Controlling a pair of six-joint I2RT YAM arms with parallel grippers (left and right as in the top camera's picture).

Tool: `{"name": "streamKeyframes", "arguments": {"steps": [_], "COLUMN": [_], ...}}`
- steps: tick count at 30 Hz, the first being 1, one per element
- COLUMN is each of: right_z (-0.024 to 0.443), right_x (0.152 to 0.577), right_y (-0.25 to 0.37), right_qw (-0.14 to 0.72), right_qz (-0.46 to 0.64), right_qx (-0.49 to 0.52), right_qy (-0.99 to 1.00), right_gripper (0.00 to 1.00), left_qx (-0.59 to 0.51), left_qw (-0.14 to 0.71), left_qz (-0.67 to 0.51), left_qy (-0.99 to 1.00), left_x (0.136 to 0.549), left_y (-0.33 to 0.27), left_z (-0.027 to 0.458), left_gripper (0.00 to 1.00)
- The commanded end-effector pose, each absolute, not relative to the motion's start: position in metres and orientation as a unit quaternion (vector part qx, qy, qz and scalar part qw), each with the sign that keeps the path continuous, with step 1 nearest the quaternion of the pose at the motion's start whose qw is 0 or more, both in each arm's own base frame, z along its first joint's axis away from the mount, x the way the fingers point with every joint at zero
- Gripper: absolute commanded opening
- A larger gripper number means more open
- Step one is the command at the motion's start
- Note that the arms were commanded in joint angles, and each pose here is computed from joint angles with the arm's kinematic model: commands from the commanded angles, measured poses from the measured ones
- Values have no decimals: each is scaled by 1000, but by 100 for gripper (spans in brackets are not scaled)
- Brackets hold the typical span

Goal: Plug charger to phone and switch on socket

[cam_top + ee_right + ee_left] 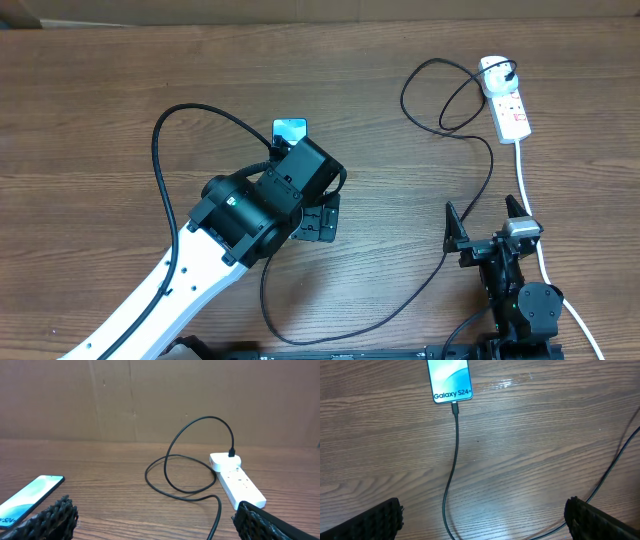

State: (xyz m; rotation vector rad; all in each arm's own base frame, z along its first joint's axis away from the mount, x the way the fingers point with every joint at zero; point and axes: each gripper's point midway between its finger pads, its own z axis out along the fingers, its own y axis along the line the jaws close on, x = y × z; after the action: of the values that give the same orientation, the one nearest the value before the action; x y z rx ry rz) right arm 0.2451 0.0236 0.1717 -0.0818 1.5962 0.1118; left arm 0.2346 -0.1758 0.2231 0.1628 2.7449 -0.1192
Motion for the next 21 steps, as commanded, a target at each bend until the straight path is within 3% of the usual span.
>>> {"name": "streamKeyframes", "arguments": {"steps": [1,7,13,21], "right_z": [170,170,170,170], "right_x": [245,245,245,245], "right_y": [22,22,22,22], "right_qw": [698,698,698,698], "right_qz": [45,45,45,45], "right_qx": [-34,-34,-34,-34], "right_qy": [714,714,714,714], "right_gripper": [100,100,100,100], "left_qx": [83,88,182,129], "left_qw": [197,220,259,290], "left_qz": [-18,-48,-82,-146], "left_qy": [977,970,945,937], "left_x": [235,246,263,266], "left_y": [-171,-186,-209,-176], "left_z": [221,224,225,209], "left_gripper": [100,100,99,100]}}
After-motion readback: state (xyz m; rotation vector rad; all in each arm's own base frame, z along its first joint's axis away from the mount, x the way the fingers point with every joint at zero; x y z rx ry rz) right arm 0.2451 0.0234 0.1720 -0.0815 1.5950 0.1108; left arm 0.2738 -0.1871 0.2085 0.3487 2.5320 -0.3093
